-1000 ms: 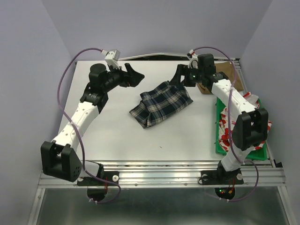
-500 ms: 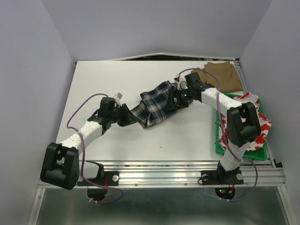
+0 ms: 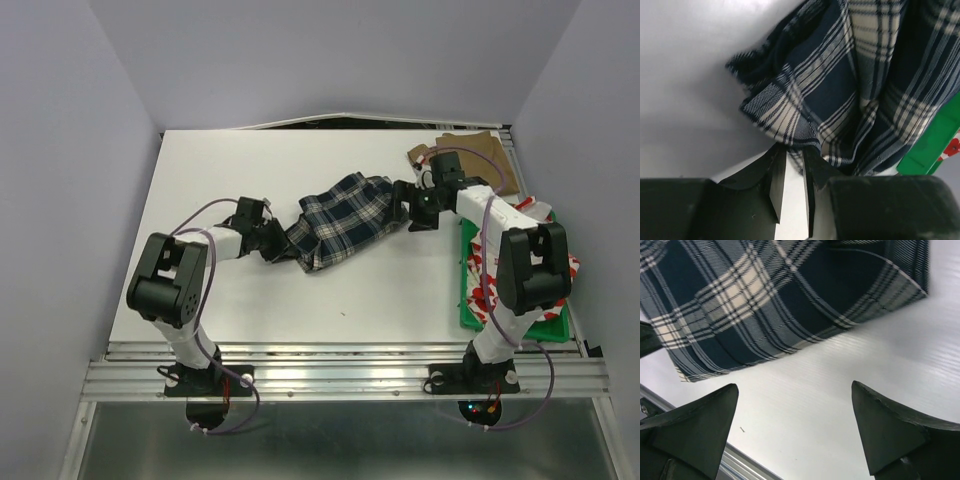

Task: Fold and stack the skirts
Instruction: Neatly place the folded skirt to the corner

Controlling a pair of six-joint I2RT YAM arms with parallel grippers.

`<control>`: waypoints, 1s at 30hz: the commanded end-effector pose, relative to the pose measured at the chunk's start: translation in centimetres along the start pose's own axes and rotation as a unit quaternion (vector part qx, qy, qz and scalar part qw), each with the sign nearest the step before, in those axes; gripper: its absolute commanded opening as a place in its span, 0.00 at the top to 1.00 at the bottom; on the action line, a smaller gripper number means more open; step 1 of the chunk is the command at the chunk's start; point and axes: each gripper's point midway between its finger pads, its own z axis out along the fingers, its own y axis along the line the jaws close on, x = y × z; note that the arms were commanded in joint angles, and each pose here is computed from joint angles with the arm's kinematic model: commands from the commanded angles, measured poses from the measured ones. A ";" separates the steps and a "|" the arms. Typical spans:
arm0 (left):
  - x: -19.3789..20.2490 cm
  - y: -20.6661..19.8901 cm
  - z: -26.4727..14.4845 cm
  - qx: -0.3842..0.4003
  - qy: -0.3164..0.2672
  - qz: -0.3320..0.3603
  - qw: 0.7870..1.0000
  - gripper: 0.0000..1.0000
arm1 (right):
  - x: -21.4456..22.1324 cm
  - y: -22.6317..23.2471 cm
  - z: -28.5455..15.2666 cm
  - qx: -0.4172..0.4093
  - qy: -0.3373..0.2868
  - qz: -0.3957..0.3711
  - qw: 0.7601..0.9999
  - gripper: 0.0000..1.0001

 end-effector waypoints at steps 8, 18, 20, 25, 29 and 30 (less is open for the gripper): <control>-14.6 -4.8 3.6 0.029 -0.100 0.066 0.992 0.85 | 0.7 -5.8 -1.2 0.055 -0.001 0.045 0.997 0.00; -14.7 -6.7 -3.4 0.055 -0.132 0.115 0.983 0.10 | -1.2 -6.6 2.0 0.039 -0.046 0.096 0.994 0.00; -14.0 -6.4 -4.3 0.052 -0.137 0.125 0.981 0.01 | -0.8 -6.3 2.3 0.024 -0.056 0.108 0.992 0.00; -10.7 -4.3 -4.0 0.048 -0.107 0.097 0.988 0.01 | -1.2 -7.0 1.9 0.039 -0.123 0.142 0.981 0.00; -10.3 -3.3 -2.5 0.044 -0.094 0.076 0.992 0.01 | 0.2 -8.4 1.2 0.078 -0.141 0.177 0.971 0.00; -10.4 -3.3 -2.2 0.042 -0.094 0.074 0.992 0.01 | 0.8 -8.7 1.1 0.087 -0.139 0.182 0.969 0.00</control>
